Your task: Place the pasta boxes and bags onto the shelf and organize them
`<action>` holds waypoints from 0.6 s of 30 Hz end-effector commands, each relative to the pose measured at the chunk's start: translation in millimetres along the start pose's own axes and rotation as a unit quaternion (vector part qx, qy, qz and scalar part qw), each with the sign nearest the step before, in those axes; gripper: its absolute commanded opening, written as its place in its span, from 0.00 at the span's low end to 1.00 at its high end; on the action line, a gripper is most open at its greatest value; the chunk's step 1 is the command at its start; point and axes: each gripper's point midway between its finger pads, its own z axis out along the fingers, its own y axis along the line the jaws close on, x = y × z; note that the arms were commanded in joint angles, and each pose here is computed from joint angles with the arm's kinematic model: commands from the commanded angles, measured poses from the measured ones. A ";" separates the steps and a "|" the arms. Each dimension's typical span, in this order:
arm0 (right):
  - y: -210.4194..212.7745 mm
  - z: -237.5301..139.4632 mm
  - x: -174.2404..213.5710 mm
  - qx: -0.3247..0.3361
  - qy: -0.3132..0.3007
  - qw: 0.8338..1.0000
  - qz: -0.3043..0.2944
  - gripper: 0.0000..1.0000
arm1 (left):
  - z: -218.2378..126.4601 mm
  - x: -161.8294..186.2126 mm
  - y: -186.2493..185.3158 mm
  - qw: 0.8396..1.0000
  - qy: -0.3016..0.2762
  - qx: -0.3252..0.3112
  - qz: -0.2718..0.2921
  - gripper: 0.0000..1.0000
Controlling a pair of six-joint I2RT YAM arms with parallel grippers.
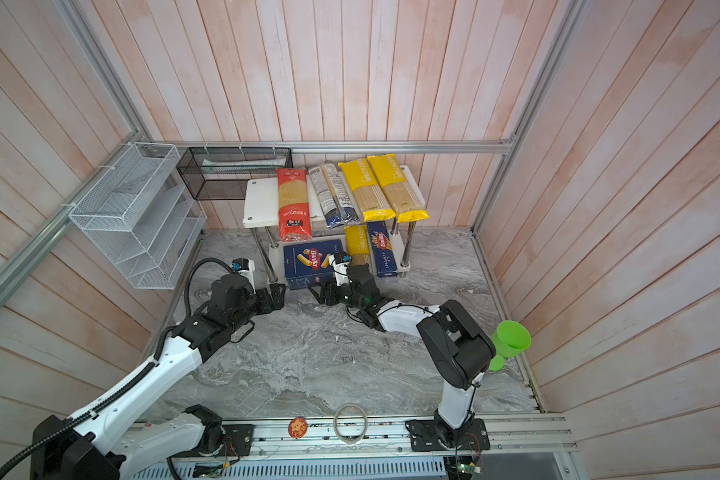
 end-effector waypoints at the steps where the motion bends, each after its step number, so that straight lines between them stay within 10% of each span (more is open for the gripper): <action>1: 21.3 16.2 -9.5 -0.035 -0.008 0.999 -0.004 0.70 | -7.3 16.1 21.5 0.999 0.012 -0.027 -0.018 1.00; 18: 6.9 79.6 -20.1 -0.023 0.010 0.999 -0.034 0.70 | -6.5 31.8 34.4 0.999 -0.007 -0.020 -0.035 1.00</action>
